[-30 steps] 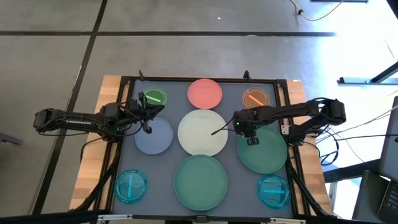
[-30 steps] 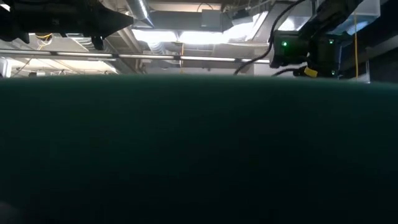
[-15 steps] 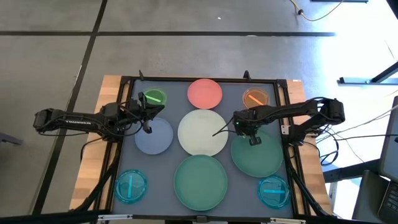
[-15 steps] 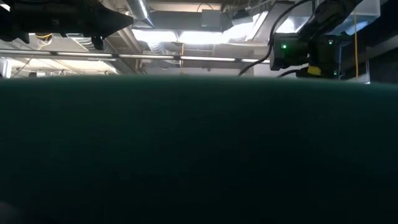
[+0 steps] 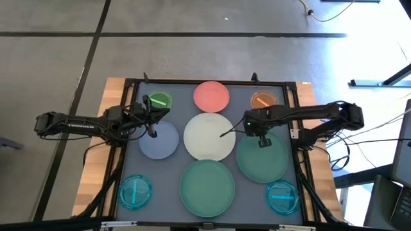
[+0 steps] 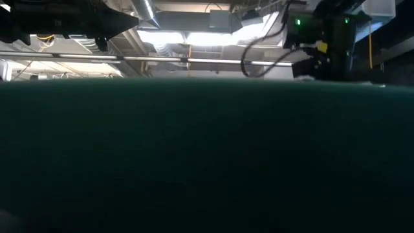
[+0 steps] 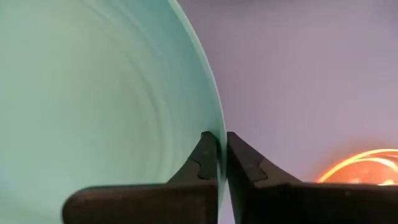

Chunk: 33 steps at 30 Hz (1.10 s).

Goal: Stack plastic plates
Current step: Stack the right dark green plate on the gray plate

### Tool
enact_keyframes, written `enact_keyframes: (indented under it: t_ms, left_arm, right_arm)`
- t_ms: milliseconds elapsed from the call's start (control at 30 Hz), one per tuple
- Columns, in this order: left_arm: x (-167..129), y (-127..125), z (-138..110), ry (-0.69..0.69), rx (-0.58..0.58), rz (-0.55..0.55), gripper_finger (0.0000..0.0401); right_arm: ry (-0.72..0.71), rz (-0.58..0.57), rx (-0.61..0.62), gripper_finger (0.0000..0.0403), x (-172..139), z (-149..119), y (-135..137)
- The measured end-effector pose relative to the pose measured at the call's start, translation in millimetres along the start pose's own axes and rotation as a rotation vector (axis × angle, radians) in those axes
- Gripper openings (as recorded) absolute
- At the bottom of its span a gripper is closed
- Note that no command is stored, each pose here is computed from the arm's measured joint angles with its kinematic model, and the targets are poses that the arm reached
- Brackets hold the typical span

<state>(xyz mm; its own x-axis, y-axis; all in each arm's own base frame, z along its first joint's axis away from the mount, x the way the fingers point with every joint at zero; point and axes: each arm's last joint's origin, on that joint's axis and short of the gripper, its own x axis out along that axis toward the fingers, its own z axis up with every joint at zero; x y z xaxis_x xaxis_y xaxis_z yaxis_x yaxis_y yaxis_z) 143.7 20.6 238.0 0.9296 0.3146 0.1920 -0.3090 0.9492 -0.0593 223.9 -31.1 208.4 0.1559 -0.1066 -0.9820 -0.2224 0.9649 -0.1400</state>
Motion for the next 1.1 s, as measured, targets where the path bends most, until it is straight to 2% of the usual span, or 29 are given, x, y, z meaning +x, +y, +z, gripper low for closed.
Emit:
enact_keyframes:
  t_ms: [300, 533, 667, 833, 967, 1100]
  left_arm:
    - [0, 0, 0, 0.0, 0.0, 0.0, 0.0]
    - [0, 0, 1, -0.006, -0.002, 0.0, 0.0]
    - [0, 0, 1, -0.008, -0.003, -0.001, 0.0]
    - [0, 0, 1, -0.008, -0.003, -0.001, 0.0]
    - [0, 0, 1, -0.01, -0.004, 0.003, 0.0]
    - [0, 0, 1, -0.01, -0.004, 0.003, 0.0]
  right_arm:
    - [-0.166, -0.071, 0.045, 0.0001, -60, 12, -16]
    - [-0.35, -0.186, 0.189, 0.0, -93, 21, -51]
    - [-0.443, -0.234, 0.279, 0.0, -96, 19, -73]
    - [-0.553, -0.163, 0.415, 0.0, -87, 20, -100]
    - [-0.622, -0.098, 0.478, 0.0, -61, 27, -111]
    - [-0.618, -0.052, 0.491, 0.0001, -27, 36, -115]
